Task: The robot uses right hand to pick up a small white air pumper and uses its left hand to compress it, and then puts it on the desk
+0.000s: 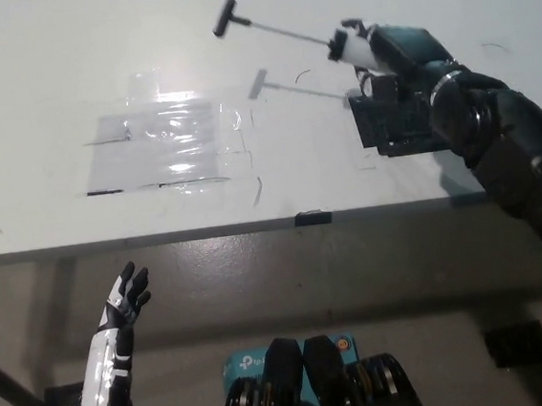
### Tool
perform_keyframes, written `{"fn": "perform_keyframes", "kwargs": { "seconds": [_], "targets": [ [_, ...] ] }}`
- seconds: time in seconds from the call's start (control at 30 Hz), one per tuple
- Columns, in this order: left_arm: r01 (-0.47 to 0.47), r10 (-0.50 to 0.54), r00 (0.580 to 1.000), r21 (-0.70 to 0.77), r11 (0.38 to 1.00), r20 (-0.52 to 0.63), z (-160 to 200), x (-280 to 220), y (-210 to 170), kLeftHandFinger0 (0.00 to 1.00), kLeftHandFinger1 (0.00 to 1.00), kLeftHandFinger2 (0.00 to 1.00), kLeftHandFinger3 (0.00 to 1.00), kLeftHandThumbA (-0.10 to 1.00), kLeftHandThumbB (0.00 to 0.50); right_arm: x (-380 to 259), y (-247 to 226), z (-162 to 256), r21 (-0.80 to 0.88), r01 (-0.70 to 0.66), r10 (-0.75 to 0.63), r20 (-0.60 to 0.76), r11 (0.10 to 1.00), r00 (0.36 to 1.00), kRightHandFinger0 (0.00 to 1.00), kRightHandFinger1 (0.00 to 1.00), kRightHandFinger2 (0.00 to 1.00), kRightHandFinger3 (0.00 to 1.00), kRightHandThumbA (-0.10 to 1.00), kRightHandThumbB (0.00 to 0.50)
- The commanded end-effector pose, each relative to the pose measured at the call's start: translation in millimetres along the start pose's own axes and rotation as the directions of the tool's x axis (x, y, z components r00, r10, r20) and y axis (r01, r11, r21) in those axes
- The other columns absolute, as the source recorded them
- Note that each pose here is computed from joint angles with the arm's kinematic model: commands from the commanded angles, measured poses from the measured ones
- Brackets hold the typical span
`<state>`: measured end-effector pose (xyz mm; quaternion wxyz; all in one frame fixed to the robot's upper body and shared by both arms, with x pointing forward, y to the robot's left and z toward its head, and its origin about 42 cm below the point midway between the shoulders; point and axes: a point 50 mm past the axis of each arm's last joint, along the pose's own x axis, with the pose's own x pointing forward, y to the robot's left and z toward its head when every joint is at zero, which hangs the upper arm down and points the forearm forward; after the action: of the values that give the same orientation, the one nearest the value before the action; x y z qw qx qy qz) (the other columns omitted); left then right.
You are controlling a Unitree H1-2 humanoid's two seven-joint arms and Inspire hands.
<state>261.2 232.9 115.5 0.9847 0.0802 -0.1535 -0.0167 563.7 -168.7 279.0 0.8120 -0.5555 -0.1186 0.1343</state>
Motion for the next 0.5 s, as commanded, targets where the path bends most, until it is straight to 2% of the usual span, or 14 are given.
{"fn": "perform_keyframes", "kwargs": {
  "seconds": [0.0, 0.03, 0.13, 0.17, 0.2, 0.3, 0.37, 0.47],
  "targets": [
    [-0.038, 0.041, 0.983, -0.020, 0.999, 0.178, 43, 25, 16, 1.00, 1.00, 1.00, 1.00, 1.00, 0.036, -27, -73, 42, -0.029, 0.193, -0.181, 0.233, 0.981, 0.956, 0.13, 0.63, 0.87, 1.00, -0.10, 0.139],
    [-0.041, 0.044, 0.981, -0.020, 0.999, 0.187, 47, 29, 18, 1.00, 1.00, 1.00, 1.00, 1.00, 0.044, -36, -72, 48, -0.053, 0.190, -0.171, 0.250, 0.980, 0.953, 0.13, 0.64, 0.89, 1.00, -0.10, 0.147],
    [-0.056, 0.066, 0.974, -0.050, 0.997, 0.217, 57, 40, 24, 1.00, 1.00, 1.00, 1.00, 1.00, 0.036, -59, -64, 58, -0.112, 0.148, -0.108, 0.303, 0.983, 0.947, 0.09, 0.59, 0.87, 0.98, -0.10, 0.115],
    [-0.061, 0.068, 0.972, -0.035, 0.997, 0.227, 60, 43, 26, 1.00, 1.00, 1.00, 1.00, 1.00, 0.024, -67, -61, 62, -0.127, 0.140, -0.093, 0.320, 0.982, 0.943, 0.08, 0.57, 0.86, 0.91, -0.10, 0.125],
    [-0.070, 0.071, 0.968, -0.014, 0.997, 0.242, 63, 47, 28, 1.00, 1.00, 1.00, 1.00, 1.00, 0.033, -76, -58, 66, -0.153, 0.130, -0.070, 0.345, 0.980, 0.936, 0.07, 0.54, 0.85, 0.85, -0.10, 0.138],
    [-0.092, 0.089, 0.964, -0.002, 0.996, 0.250, 71, 56, 31, 1.00, 1.00, 1.00, 1.00, 1.00, 0.059, -96, -49, 77, -0.190, 0.109, -0.025, 0.398, 0.976, 0.917, 0.03, 0.50, 0.84, 0.78, -0.10, 0.157],
    [-0.094, 0.093, 0.962, -0.005, 0.996, 0.257, 74, 60, 34, 1.00, 1.00, 1.00, 1.00, 1.00, 0.082, -109, -42, 83, -0.202, 0.106, -0.006, 0.441, 0.974, 0.897, 0.01, 0.49, 0.84, 0.79, -0.10, 0.163],
    [-0.110, 0.107, 0.949, -0.007, 0.994, 0.297, 77, 68, 36, 1.00, 1.00, 1.00, 1.00, 1.00, 0.032, -127, -40, 92, -0.234, 0.070, 0.045, 0.455, 0.970, 0.890, 0.00, 0.48, 0.80, 0.84, -0.10, 0.150]
  ]
}}
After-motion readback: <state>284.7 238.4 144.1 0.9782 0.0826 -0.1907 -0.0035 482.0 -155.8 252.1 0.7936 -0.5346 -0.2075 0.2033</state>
